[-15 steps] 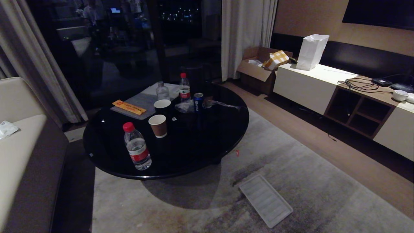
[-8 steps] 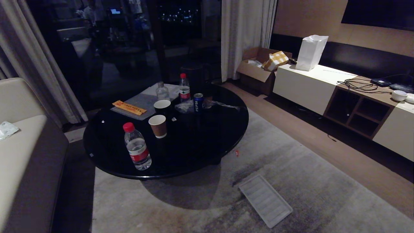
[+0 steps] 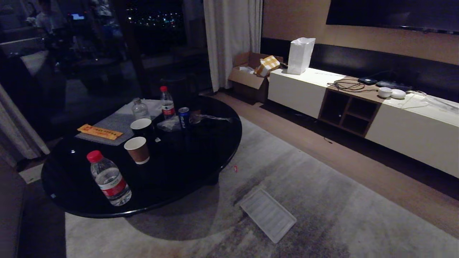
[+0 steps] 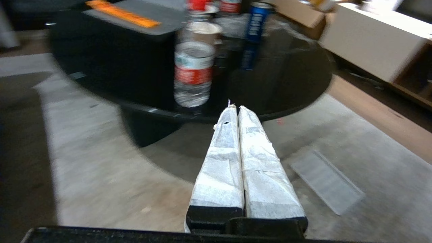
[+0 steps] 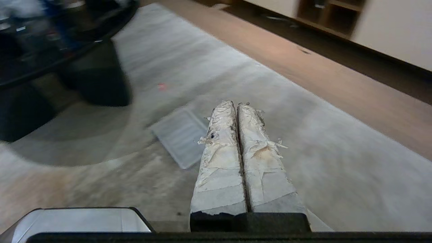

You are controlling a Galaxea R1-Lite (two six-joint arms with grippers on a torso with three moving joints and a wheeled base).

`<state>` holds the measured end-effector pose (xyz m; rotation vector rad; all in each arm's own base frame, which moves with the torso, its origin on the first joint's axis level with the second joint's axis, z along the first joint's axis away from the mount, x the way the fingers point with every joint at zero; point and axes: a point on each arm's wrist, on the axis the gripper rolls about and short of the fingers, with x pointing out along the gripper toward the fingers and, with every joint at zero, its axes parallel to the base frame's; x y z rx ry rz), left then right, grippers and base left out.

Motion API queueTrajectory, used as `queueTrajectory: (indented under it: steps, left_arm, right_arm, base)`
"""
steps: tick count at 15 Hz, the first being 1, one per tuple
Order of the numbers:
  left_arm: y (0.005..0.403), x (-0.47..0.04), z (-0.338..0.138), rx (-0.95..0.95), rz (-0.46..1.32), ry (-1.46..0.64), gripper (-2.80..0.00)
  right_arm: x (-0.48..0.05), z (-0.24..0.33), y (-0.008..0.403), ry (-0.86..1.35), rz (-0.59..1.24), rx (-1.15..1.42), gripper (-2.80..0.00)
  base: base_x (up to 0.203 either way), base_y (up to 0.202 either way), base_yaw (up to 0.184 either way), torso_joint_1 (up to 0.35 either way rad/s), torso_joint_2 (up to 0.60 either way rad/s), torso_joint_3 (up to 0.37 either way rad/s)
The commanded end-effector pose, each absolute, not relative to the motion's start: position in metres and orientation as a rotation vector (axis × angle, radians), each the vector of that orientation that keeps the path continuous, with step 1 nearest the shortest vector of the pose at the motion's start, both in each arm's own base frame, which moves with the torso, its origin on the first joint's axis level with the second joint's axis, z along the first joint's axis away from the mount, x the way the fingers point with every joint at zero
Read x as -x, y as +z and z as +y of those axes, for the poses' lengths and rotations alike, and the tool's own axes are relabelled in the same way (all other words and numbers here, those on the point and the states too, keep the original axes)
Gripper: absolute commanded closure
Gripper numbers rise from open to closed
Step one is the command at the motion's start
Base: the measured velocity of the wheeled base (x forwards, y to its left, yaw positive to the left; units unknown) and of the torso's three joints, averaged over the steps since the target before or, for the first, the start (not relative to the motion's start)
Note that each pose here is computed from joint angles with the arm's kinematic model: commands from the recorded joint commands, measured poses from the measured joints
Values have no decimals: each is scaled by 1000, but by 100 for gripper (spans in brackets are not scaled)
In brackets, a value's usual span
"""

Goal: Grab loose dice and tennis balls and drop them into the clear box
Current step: Close the lid

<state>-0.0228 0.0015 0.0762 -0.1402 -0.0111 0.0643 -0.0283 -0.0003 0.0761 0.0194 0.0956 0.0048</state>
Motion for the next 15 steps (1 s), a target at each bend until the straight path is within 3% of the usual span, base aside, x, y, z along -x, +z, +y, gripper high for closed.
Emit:
queueTrajectory:
  steps: [1, 15]
  left_arm:
    - [76, 23, 1, 143, -11, 65, 0]
    - [76, 23, 1, 143, -9, 66, 0]
  right_arm:
    - [28, 0, 76, 5, 98, -19, 0]
    - [28, 0, 76, 4, 98, -19, 0]
  base:
    - [0, 7, -66, 2, 2, 0]
    - [0, 0, 0, 0, 1, -21]
